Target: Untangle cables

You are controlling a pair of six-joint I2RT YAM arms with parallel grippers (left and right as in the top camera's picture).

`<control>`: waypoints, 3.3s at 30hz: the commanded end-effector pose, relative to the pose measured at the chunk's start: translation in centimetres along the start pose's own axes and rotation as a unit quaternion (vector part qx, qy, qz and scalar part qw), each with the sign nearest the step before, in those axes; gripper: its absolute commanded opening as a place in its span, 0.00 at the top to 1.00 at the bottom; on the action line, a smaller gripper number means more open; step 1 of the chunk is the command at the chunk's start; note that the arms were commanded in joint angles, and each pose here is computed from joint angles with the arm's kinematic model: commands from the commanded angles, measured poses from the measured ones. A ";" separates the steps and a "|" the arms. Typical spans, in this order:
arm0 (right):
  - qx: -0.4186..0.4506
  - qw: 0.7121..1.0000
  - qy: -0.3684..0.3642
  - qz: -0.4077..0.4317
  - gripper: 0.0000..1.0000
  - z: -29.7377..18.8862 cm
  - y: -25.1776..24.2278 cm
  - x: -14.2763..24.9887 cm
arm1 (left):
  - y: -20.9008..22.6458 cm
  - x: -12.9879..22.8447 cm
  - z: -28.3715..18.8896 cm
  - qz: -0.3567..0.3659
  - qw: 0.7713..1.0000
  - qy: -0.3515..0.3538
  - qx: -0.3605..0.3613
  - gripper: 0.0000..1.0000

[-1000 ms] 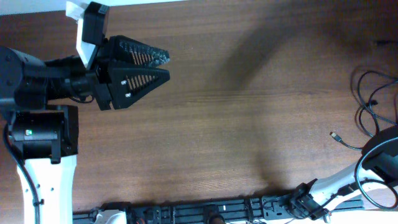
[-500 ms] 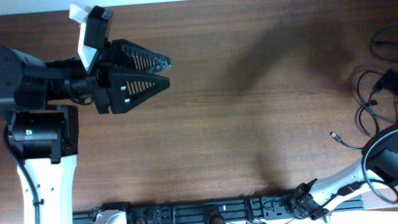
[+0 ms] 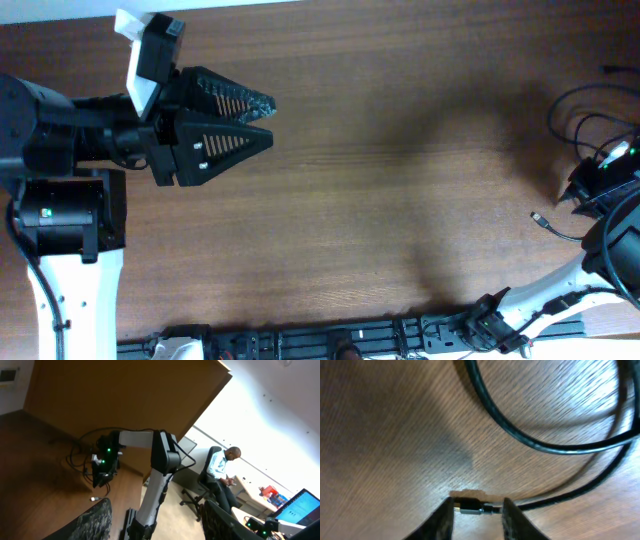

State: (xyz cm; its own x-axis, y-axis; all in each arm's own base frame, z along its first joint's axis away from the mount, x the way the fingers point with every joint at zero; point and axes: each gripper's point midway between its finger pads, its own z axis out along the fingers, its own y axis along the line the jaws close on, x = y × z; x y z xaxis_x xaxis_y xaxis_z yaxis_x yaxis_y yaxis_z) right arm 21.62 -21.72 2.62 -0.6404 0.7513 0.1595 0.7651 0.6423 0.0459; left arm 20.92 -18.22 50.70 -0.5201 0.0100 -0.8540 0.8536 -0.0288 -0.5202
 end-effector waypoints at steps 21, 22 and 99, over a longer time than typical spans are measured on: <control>-0.011 0.994 0.102 0.038 0.86 4.5 0.3 6.6 | -0.5 0.0 0.1 0.016 1.000 0.003 0.004 0.42; -0.011 0.994 0.099 0.038 0.86 4.8 0.3 6.5 | -0.5 0.0 0.1 0.016 1.000 0.003 0.004 0.42; -0.270 0.755 -0.465 -0.375 0.01 -29.0 24.7 20.6 | 0.3 2.8 -5.3 0.118 0.952 -0.085 -0.268 0.65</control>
State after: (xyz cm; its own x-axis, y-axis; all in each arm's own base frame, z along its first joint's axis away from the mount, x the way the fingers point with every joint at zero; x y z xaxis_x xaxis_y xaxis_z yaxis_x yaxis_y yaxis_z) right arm 31.56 5.42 33.66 -0.5416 0.1621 -0.8249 -0.1016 0.9614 0.2557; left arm 19.23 -15.53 49.98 -0.4939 -0.1035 -0.8634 0.8462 0.1715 -0.5046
